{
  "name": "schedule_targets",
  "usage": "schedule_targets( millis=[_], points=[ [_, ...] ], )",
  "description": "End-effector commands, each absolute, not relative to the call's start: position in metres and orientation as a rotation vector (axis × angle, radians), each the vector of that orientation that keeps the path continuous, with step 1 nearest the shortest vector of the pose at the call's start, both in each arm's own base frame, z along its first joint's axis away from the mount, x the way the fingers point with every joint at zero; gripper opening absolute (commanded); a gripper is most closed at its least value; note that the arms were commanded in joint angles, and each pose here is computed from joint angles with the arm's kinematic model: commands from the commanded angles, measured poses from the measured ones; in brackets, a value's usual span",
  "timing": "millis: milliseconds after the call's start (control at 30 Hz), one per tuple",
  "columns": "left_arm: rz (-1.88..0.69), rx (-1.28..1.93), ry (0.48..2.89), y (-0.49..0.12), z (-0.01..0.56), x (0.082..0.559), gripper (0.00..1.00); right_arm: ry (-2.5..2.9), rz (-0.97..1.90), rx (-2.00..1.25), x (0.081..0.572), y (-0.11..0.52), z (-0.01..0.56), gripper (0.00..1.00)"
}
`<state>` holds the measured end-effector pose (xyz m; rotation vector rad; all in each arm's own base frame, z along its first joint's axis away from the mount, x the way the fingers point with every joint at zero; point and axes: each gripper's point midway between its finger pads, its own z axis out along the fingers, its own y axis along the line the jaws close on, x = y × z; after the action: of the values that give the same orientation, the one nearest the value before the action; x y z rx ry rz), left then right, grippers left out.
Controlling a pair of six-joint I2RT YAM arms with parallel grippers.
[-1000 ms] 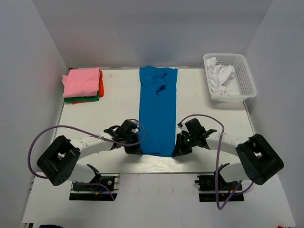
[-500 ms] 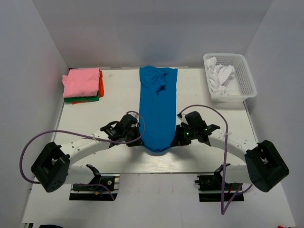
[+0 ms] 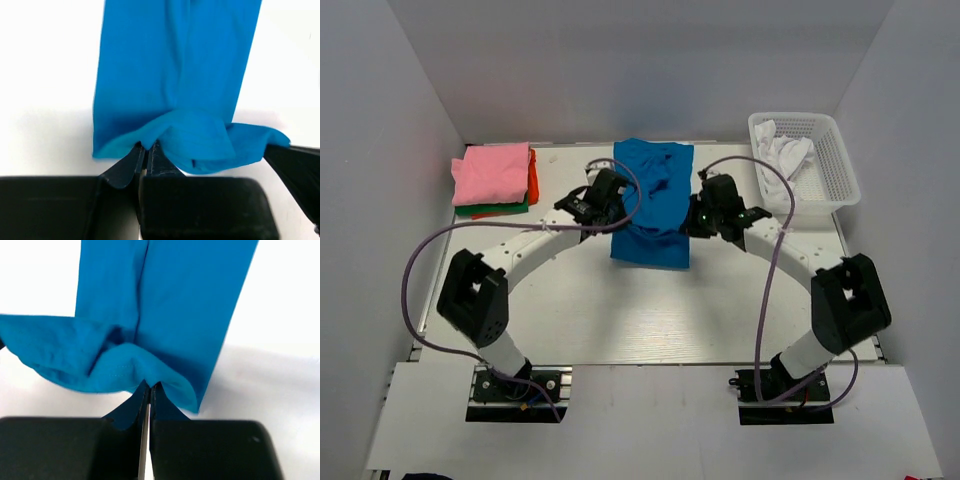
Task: Fold and stack the t-shirts
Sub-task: Fold the folded rectangular tshirt in 1/3 of the way
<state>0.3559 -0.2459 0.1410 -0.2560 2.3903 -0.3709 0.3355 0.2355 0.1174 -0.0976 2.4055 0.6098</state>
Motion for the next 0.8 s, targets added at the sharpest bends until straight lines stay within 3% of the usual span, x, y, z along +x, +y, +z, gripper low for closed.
schedule_targets(
  millis=[0,267,700,767],
  points=[
    [-0.274,-0.249,2.298,-0.233,0.162,0.396,0.0,2.331,0.507,-0.083,0.378,0.226,0.135,0.0],
    [-0.268,-0.204,2.232,-0.24,0.163,0.46,0.0,2.265,0.563,-0.1,0.434,0.239,0.151,0.0],
    [-0.287,-0.167,2.254,-0.237,0.124,0.517,0.0,2.356,0.545,0.023,0.486,0.237,0.105,0.0],
    [-0.287,-0.159,2.257,-0.239,0.116,0.53,0.07,2.339,0.54,0.074,0.501,0.233,0.104,0.0]
  ],
)
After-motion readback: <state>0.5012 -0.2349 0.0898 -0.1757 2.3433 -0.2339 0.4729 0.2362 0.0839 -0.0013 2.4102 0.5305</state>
